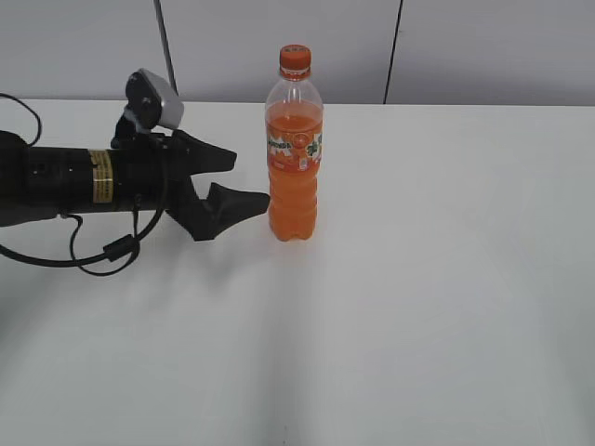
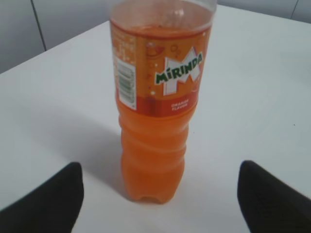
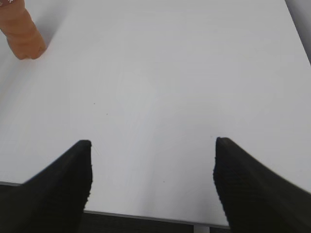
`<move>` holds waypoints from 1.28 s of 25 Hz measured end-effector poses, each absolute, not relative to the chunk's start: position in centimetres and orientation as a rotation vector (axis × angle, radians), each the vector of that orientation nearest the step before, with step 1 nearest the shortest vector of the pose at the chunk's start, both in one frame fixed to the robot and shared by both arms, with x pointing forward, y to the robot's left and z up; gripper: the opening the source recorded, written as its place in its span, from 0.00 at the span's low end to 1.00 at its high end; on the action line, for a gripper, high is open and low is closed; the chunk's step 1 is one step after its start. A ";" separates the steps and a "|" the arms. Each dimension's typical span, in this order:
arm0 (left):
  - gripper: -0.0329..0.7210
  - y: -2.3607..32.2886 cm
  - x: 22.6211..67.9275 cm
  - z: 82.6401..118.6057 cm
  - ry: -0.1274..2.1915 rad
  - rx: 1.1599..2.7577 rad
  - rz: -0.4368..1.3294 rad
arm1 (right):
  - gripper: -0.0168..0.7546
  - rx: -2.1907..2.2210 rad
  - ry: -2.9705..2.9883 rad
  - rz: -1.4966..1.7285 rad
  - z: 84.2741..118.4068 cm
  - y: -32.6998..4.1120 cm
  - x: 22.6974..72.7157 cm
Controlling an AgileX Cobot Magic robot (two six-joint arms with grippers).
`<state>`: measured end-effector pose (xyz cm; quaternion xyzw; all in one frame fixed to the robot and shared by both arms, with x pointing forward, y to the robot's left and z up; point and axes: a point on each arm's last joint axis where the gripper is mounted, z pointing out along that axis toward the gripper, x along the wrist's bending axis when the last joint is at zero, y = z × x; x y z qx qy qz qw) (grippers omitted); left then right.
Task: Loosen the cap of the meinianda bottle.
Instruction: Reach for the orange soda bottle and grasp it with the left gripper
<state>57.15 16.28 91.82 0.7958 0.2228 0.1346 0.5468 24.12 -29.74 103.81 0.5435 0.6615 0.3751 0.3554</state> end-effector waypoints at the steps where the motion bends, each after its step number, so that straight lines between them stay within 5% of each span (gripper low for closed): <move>1: 0.82 15.8 57.4 91.7 0.519 1.889 0.313 | 0.78 1.404 1.709 0.969 103.8 -29.7 24.1; 25: 0.82 9.7 60.9 91.7 0.490 1.945 0.332 | 0.78 1.405 1.708 0.970 103.8 -29.7 24.1; 32: 0.65 9.7 61.1 91.7 0.502 1.944 0.340 | 0.78 1.405 1.708 0.970 103.8 -29.7 24.1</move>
